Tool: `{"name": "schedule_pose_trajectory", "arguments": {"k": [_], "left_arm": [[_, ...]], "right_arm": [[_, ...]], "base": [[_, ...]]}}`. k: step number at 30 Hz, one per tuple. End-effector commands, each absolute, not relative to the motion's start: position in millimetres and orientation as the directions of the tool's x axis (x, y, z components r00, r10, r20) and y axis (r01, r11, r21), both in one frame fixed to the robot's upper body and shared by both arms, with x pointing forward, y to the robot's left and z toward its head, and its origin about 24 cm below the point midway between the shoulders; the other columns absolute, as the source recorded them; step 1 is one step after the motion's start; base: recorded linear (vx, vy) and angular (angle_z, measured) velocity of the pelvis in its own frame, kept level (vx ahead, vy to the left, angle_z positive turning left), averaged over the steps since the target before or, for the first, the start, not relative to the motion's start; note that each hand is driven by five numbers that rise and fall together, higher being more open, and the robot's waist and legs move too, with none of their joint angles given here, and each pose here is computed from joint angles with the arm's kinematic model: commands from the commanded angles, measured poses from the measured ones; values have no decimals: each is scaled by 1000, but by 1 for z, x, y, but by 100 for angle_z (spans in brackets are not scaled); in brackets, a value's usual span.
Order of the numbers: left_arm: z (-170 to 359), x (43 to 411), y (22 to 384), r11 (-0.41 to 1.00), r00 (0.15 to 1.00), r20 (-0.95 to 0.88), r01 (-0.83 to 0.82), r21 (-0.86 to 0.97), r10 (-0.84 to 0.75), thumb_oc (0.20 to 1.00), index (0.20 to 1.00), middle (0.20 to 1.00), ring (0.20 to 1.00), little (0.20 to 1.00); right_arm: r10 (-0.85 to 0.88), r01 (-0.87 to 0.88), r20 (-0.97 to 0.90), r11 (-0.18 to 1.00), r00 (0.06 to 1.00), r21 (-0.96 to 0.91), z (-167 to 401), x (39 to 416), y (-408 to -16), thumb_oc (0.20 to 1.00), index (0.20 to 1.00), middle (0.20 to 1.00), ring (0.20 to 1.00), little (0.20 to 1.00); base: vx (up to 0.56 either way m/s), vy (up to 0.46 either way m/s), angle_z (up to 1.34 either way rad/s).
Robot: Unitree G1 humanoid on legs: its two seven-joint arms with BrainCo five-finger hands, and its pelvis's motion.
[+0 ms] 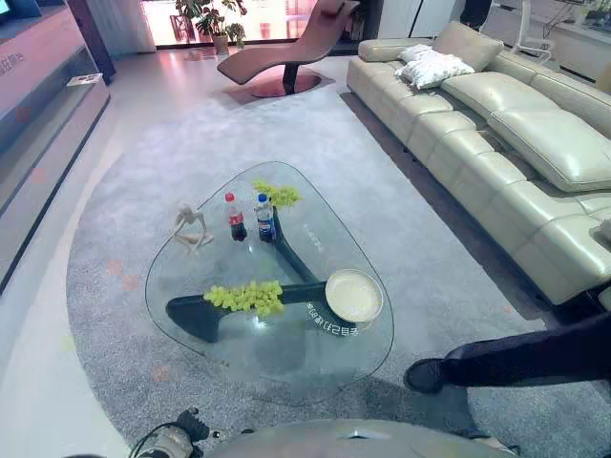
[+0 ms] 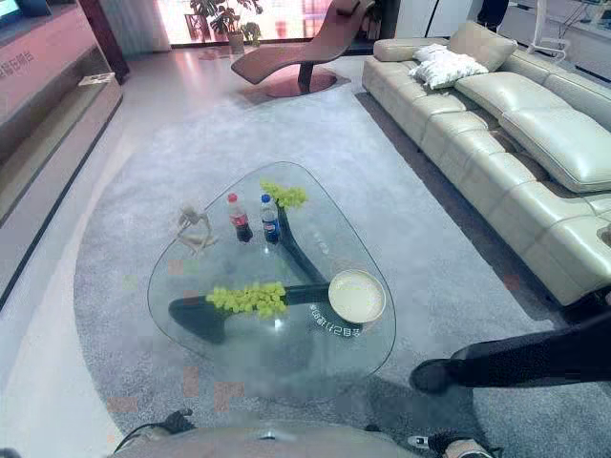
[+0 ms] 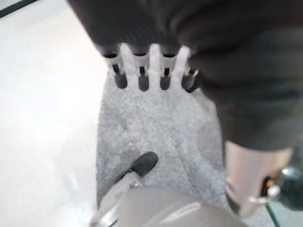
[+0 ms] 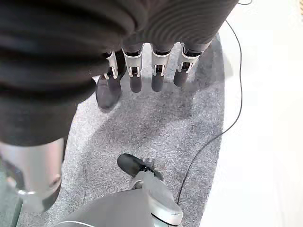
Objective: Pick up fruits into the plate
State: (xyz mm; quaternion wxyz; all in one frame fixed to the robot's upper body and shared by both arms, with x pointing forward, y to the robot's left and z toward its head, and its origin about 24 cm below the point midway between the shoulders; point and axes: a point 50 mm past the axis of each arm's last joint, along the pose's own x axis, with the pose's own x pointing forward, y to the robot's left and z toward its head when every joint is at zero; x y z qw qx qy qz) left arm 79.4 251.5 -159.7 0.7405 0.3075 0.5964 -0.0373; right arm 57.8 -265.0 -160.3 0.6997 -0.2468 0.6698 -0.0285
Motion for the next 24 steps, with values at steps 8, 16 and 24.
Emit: {"name": "schedule_pose_trajectory", "arguments": {"k": [8, 16, 24], "left_arm": [[-151, 107, 262, 766, 364, -857, 404, 499, 366, 1000, 1000, 1000, 1000, 1000], [-149, 110, 264, 754, 385, -844, 405, 518, 374, 1000, 1000, 1000, 1000, 1000], [-137, 135, 271, 694, 512, -760, 372, 617, 401, 1000, 1000, 1000, 1000, 1000]], "right_arm": [[-387, -284, -916, 871, 110, -402, -157, 78, -267, 1000, 1000, 1000, 1000, 1000], [-384, -270, -917, 877, 105, -398, -156, 77, -269, 1000, 1000, 1000, 1000, 1000], [-402, -255, -911, 874, 95, -413, -153, 77, -279, 1000, 1000, 1000, 1000, 1000]], "base": [[39, -12, -2], [21, -3, -1], [19, 5, -4]]}}
